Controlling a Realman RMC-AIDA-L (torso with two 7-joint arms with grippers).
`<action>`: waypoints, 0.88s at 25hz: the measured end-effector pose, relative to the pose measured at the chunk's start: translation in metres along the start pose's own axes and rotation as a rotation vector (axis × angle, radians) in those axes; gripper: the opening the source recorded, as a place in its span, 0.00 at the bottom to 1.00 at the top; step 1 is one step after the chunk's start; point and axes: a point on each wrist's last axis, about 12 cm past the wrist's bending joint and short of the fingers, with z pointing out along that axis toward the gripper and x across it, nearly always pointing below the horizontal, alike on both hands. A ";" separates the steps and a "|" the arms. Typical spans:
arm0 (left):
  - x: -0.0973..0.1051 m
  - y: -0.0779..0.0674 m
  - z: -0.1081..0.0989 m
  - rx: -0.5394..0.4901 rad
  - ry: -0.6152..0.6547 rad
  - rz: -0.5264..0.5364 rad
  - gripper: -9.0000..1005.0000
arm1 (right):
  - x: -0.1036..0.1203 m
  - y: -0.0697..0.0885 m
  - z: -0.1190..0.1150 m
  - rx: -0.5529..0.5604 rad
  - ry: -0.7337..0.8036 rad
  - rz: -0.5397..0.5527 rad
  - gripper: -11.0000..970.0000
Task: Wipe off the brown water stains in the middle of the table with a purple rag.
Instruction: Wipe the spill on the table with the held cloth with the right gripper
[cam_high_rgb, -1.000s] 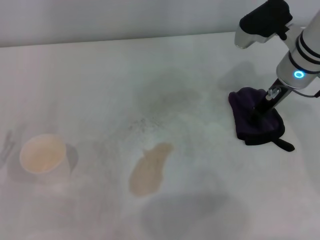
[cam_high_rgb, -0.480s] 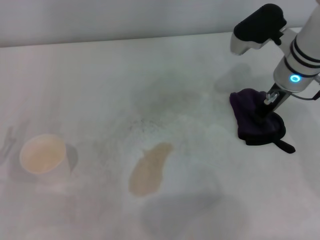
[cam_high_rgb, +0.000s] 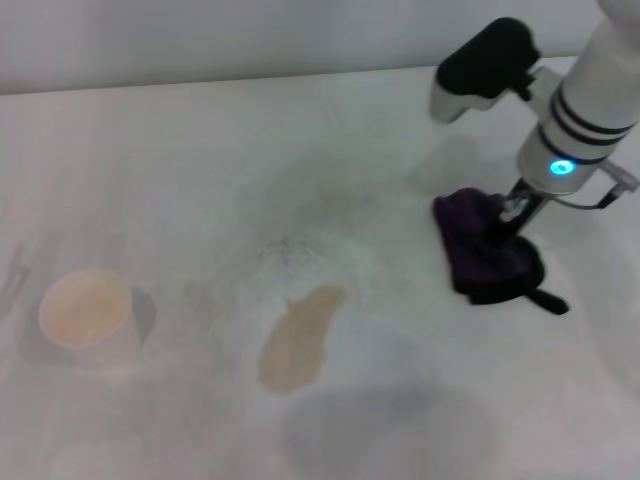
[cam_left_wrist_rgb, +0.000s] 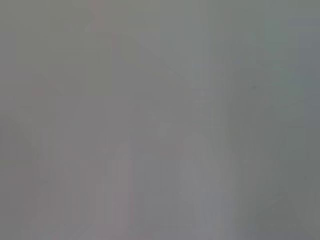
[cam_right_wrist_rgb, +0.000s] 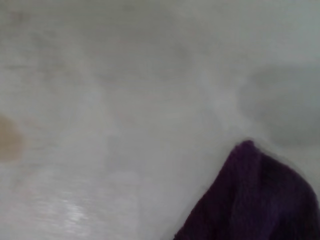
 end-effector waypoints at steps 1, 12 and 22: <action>0.000 0.000 0.000 -0.002 0.001 0.000 0.89 | -0.003 0.005 -0.001 -0.008 -0.002 -0.014 0.13; 0.000 -0.002 0.008 0.010 0.010 0.004 0.89 | -0.044 0.078 -0.013 -0.069 -0.033 -0.244 0.12; 0.001 -0.005 0.013 0.033 0.024 0.040 0.89 | -0.048 0.131 -0.007 -0.158 -0.019 -0.381 0.12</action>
